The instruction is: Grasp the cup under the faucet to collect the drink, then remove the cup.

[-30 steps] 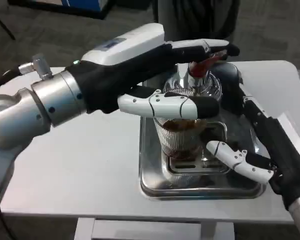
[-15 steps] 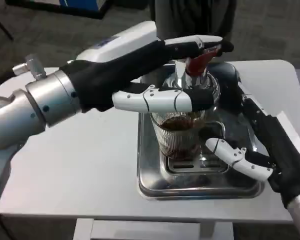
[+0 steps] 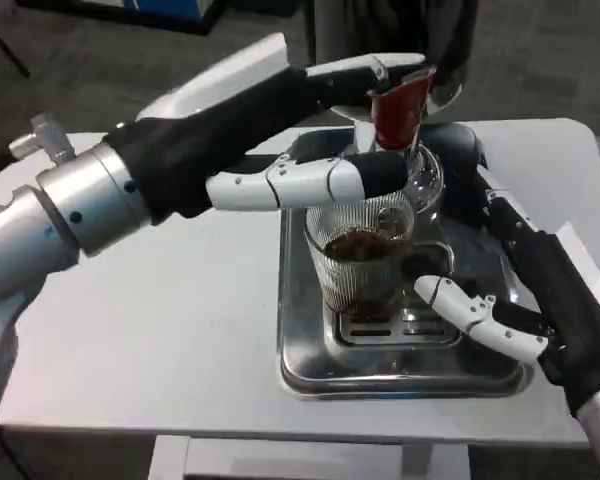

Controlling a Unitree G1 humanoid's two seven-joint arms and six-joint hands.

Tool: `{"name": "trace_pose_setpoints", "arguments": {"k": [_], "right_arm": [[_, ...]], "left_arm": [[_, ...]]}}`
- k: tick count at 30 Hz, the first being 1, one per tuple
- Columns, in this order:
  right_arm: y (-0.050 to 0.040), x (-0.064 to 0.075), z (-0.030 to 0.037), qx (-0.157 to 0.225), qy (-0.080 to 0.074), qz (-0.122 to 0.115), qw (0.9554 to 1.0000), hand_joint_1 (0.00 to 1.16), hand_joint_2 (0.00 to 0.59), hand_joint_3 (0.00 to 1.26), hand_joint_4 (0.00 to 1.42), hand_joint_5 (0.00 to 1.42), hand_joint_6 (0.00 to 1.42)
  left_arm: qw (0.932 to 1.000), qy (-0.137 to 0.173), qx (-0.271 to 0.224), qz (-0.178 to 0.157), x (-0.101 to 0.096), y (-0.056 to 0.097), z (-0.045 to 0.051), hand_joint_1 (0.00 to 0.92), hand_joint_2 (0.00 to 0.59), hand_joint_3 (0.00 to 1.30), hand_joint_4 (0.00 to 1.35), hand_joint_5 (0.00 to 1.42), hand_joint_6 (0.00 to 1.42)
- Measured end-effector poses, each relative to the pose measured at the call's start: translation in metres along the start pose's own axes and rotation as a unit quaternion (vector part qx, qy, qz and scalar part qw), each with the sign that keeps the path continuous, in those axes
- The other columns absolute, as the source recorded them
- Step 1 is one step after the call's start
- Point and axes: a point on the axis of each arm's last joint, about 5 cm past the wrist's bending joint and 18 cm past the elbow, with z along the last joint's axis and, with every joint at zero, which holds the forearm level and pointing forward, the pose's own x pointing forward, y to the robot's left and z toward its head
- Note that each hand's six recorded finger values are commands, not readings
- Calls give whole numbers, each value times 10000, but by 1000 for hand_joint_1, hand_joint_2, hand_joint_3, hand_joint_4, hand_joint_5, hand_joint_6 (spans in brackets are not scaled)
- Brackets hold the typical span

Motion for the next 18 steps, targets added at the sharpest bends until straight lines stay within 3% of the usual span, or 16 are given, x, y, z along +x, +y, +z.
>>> {"name": "trace_pose_setpoints", "arguments": {"k": [6,14,18], "right_arm": [[0,-11,-1,9,9,1,10000,541,274,84,64,122,143],[3,-24,-8,11,36,8,10000,541,275,85,66,122,143],[2,-27,-11,11,44,5,10000,541,275,86,71,122,143]], "left_arm": [[9997,-66,-98,235,-31,29,-4,0,104,160,140,239,222],[9995,-88,-123,267,-31,28,-4,0,103,155,140,248,236],[9968,-265,-238,710,-83,95,17,0,104,162,149,259,252]]}}
